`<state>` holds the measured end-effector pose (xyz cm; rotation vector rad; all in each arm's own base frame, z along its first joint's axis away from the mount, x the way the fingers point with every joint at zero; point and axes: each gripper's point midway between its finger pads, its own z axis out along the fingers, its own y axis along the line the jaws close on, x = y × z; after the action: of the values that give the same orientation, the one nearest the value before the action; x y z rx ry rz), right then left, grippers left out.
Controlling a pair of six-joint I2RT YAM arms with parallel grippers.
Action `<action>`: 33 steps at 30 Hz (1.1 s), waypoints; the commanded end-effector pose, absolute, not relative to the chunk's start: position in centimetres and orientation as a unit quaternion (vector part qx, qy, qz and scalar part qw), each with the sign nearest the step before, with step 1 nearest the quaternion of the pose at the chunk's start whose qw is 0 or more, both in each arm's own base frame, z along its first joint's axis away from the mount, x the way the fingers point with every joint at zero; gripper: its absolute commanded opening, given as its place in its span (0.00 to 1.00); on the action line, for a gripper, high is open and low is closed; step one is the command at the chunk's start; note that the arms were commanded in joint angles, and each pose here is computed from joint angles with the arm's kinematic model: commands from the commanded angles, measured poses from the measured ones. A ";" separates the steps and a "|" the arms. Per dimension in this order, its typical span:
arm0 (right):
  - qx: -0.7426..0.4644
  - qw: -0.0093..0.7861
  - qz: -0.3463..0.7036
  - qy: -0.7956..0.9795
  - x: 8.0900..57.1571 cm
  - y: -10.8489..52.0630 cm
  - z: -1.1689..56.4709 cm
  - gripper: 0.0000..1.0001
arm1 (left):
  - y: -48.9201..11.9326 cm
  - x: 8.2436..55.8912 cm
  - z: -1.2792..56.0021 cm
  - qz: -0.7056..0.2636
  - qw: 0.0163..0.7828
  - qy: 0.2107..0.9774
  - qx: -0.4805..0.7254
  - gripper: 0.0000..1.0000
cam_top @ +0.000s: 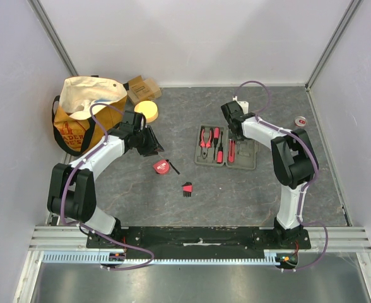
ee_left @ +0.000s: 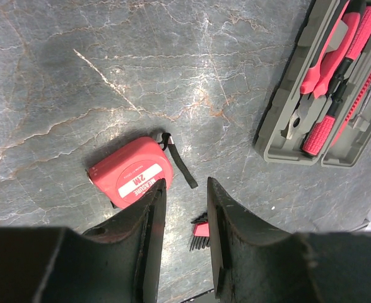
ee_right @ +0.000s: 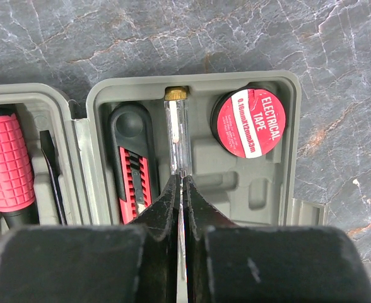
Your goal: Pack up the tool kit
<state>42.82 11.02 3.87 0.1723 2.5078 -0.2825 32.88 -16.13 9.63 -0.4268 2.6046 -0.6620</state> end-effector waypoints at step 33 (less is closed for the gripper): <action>0.115 0.375 -0.042 0.919 47.2 11.7 13.7 0.51 | -16.4 34.5 13.2 -0.257 0.262 0.922 -0.123 0.39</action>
<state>44.33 11.36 6.21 0.2537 2.4820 -0.1482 33.13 -16.60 10.37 -0.3987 2.5934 -0.6969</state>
